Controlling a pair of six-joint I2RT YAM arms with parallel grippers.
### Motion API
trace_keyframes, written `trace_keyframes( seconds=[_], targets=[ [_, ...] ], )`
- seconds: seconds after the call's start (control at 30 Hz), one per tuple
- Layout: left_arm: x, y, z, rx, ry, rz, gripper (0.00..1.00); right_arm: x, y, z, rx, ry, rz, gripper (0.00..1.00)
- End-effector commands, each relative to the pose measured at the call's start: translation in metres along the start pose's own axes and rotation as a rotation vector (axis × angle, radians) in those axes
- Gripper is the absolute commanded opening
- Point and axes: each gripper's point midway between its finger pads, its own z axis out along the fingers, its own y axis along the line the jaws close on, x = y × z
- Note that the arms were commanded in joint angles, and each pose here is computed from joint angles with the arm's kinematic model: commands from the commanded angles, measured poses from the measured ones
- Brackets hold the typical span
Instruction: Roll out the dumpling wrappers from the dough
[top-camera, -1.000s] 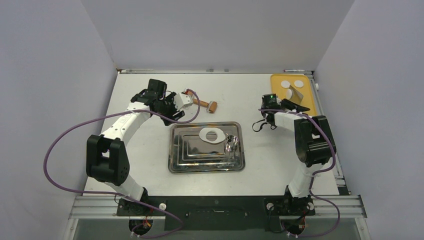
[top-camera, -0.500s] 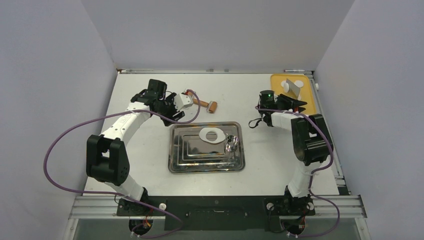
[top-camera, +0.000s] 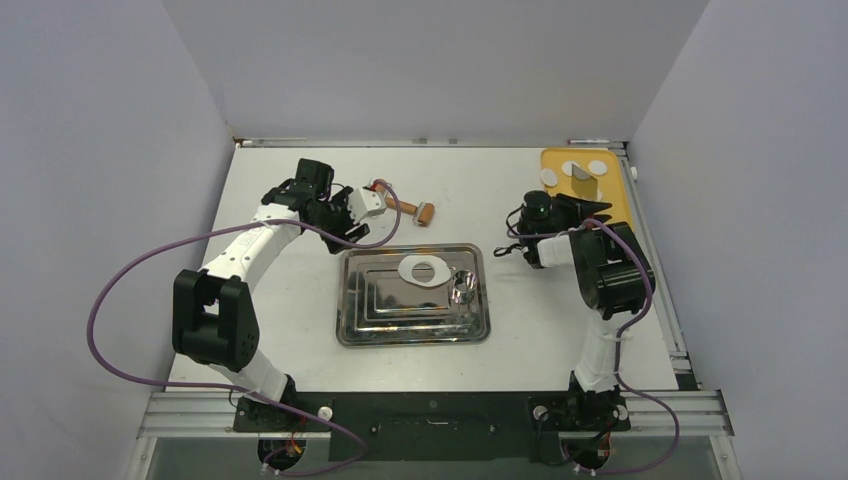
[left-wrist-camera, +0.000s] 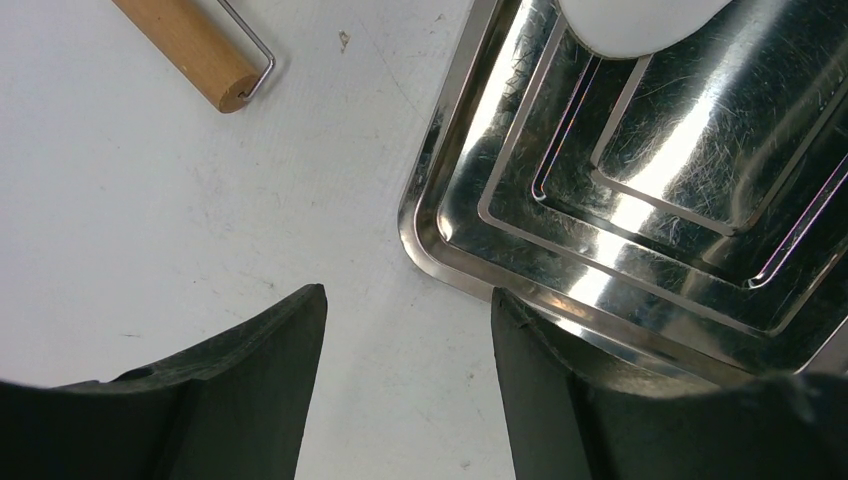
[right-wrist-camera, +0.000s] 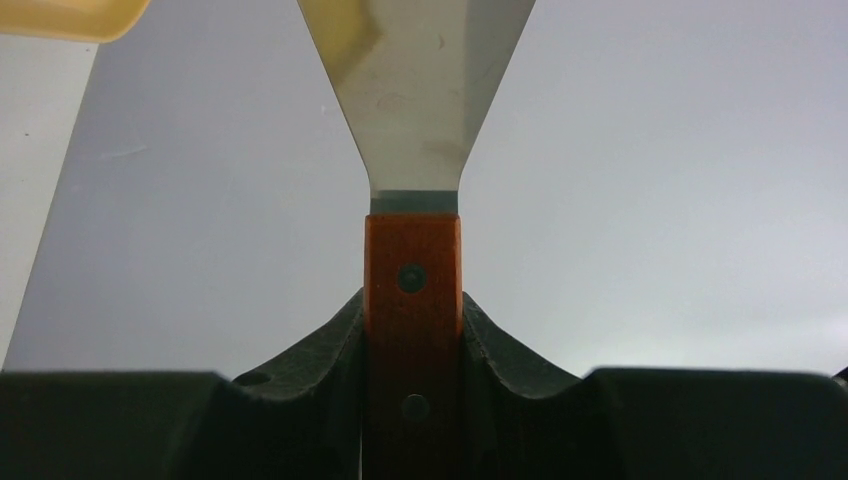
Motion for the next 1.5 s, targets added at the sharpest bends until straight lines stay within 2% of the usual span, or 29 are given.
trace_keyframes(
  seconds=[0.0,0.1,0.2,0.37,0.57,0.63,0.77,0.9,0.97,1.03,1.3,1.47],
  targets=[
    [-0.018,0.009,-0.013,-0.021,-0.057,0.032,0.58,0.019,-0.024,-0.003,0.026,0.051,0.144,0.09],
    [-0.018,0.009,-0.012,-0.016,-0.055,0.031,0.58,0.029,-0.030,0.003,0.004,0.074,0.213,0.09],
    [-0.019,0.009,-0.011,-0.010,-0.057,0.030,0.58,0.041,-0.051,0.007,-0.019,0.068,0.366,0.09],
    [-0.019,0.011,-0.010,-0.016,-0.050,0.012,0.58,0.037,-0.069,0.009,-0.177,-0.054,0.669,0.09],
    [-0.017,0.018,-0.011,-0.024,-0.042,-0.033,0.58,0.026,-0.066,-0.016,-0.272,-0.159,0.759,0.08],
    [-0.017,0.020,-0.012,-0.026,-0.042,-0.047,0.58,0.011,-0.062,-0.031,-0.361,-0.240,0.832,0.08],
    [-0.016,0.020,-0.013,-0.020,-0.035,-0.061,0.58,-0.039,-0.057,-0.062,-0.630,-0.522,0.973,0.09],
    [-0.015,0.018,-0.014,-0.012,-0.030,-0.074,0.58,-0.063,-0.066,-0.055,-0.744,-0.603,1.094,0.09],
    [-0.014,0.017,-0.014,-0.010,-0.025,-0.080,0.58,-0.071,-0.066,-0.045,-0.743,-0.593,1.101,0.08],
    [-0.013,0.016,-0.014,-0.008,-0.022,-0.082,0.58,-0.074,-0.056,-0.030,-0.687,-0.511,1.037,0.08],
    [-0.009,0.017,-0.010,-0.006,-0.002,-0.087,0.58,-0.079,-0.022,-0.005,-0.600,-0.372,0.794,0.08],
    [-0.007,0.017,-0.006,0.003,0.004,-0.091,0.58,-0.080,-0.022,-0.009,-0.586,-0.373,0.780,0.08]
  ],
)
